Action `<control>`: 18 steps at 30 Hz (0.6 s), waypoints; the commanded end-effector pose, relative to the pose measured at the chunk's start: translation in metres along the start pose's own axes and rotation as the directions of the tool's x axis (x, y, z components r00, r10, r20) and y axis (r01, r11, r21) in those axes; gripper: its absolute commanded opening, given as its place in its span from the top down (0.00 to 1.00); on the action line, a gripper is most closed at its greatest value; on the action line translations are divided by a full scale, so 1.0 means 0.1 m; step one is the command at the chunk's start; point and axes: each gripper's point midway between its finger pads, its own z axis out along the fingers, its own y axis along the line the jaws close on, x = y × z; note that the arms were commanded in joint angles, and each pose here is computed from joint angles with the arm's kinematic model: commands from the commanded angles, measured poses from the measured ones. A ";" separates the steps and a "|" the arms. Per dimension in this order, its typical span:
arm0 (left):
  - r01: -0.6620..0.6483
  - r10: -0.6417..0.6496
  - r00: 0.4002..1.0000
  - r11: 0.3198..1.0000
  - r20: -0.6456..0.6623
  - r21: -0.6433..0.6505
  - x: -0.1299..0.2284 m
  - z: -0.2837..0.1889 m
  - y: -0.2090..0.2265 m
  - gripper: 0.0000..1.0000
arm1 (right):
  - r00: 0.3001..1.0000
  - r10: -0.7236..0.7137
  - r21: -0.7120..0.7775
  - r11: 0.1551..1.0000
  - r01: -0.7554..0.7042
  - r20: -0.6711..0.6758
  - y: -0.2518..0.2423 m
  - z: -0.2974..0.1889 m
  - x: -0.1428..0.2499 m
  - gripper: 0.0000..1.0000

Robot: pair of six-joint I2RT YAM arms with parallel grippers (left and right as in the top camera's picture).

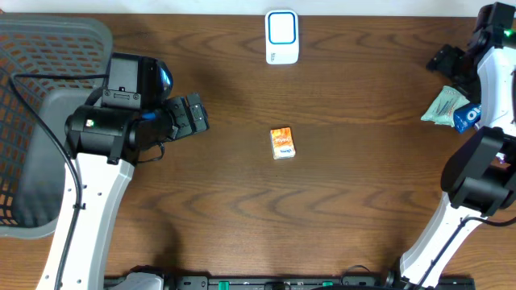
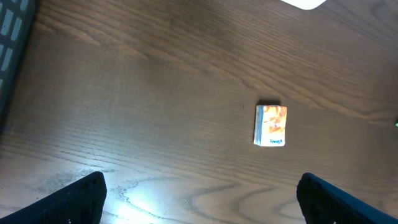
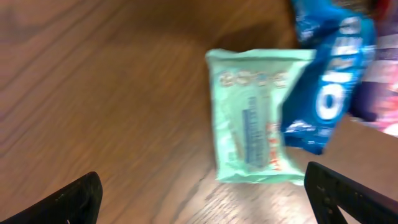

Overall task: Scan the item barcode
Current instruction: 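Carry the green tissue pack to the right table edge and release, then reach the right gripper to the orange tissue box and grasp it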

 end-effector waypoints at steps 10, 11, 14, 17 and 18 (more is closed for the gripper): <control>-0.011 0.011 1.000 1.000 0.009 -0.009 -0.02 -0.02 0.02 0.02 | 0.857 -0.487 -0.526 0.781 0.338 -0.171 1.42 -0.46 1.20 0.01; -0.011 0.011 1.000 1.000 0.009 -0.009 -0.02 -0.02 0.02 0.02 | 0.835 -0.520 -0.531 0.766 0.361 -0.182 1.47 -0.49 1.33 0.01; -0.011 0.011 1.000 1.000 0.009 -0.008 -0.02 -0.02 0.02 0.02 | 0.760 -0.618 -0.553 0.712 0.432 -0.201 1.66 -0.54 1.73 0.01; -0.011 0.011 1.000 1.000 0.009 -0.009 -0.02 -0.02 0.02 0.02 | 0.661 -0.714 -0.556 0.654 0.512 -0.231 1.83 -0.53 2.27 0.13; -0.011 0.011 1.000 1.000 0.009 -0.009 -0.02 -0.02 0.02 0.02 | 0.633 -0.736 -0.552 0.640 0.534 -0.241 1.86 -0.52 2.42 0.16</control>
